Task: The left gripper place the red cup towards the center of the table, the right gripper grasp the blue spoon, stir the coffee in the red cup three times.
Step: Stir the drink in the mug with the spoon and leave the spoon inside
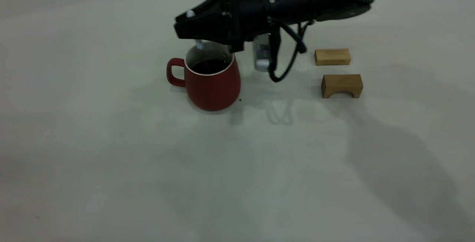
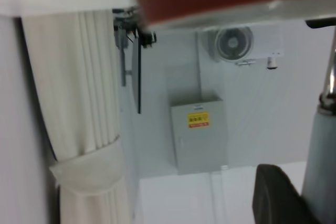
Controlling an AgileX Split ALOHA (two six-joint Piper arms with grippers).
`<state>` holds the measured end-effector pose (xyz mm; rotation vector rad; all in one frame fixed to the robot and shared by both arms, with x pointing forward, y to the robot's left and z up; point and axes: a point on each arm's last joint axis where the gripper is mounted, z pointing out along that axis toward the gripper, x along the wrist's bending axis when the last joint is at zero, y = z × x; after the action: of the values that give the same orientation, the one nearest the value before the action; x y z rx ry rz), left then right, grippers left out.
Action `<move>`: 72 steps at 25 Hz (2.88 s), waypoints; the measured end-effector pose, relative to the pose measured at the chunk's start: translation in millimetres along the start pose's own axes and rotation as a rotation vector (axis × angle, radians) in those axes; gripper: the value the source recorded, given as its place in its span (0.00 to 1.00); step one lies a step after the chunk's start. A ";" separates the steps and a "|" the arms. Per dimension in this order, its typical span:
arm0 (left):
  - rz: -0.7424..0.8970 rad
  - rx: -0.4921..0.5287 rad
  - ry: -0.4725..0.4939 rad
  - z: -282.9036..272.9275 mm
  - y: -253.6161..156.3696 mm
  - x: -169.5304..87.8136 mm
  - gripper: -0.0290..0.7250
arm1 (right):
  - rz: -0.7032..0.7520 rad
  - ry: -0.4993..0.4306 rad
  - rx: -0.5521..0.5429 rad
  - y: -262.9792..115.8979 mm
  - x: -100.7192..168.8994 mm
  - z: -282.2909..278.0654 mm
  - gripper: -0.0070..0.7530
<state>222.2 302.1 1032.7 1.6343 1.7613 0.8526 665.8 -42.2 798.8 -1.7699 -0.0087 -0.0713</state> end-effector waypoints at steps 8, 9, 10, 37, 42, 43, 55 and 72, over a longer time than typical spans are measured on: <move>0.000 0.000 0.000 0.0 0.0 0.0 0.73 | 0.006 0.038 -0.018 9.1 13.1 -25.1 0.18; 0.000 0.000 0.000 0.0 0.0 0.0 0.73 | 0.019 0.045 -0.024 9.5 12.1 -30.0 0.18; 0.000 0.000 0.000 0.0 0.0 0.0 0.73 | 0.037 0.047 -0.031 10.7 9.1 -33.5 0.18; 0.001 0.000 0.000 0.0 0.0 0.0 0.73 | 0.064 0.017 -0.026 4.3 -9.0 -22.1 0.18; 0.001 0.000 0.000 0.0 0.0 0.0 0.73 | 0.026 -0.025 -0.011 0.5 -13.8 1.7 0.18; 0.001 0.000 0.000 0.0 0.0 0.0 0.73 | 0.011 -0.026 -0.004 0.1 -11.1 5.1 0.18; 0.001 0.000 0.000 0.0 0.0 0.0 0.73 | 0.075 0.037 -0.030 12.0 -4.6 -30.2 0.18; 0.001 0.000 0.000 0.0 0.0 0.0 0.73 | -0.276 -0.045 -0.066 0.6 -10.9 -29.3 0.48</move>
<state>222.2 302.1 1032.7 1.6355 1.7605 0.8531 653.7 -70.6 803.4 -1.8268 -0.2859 -0.2336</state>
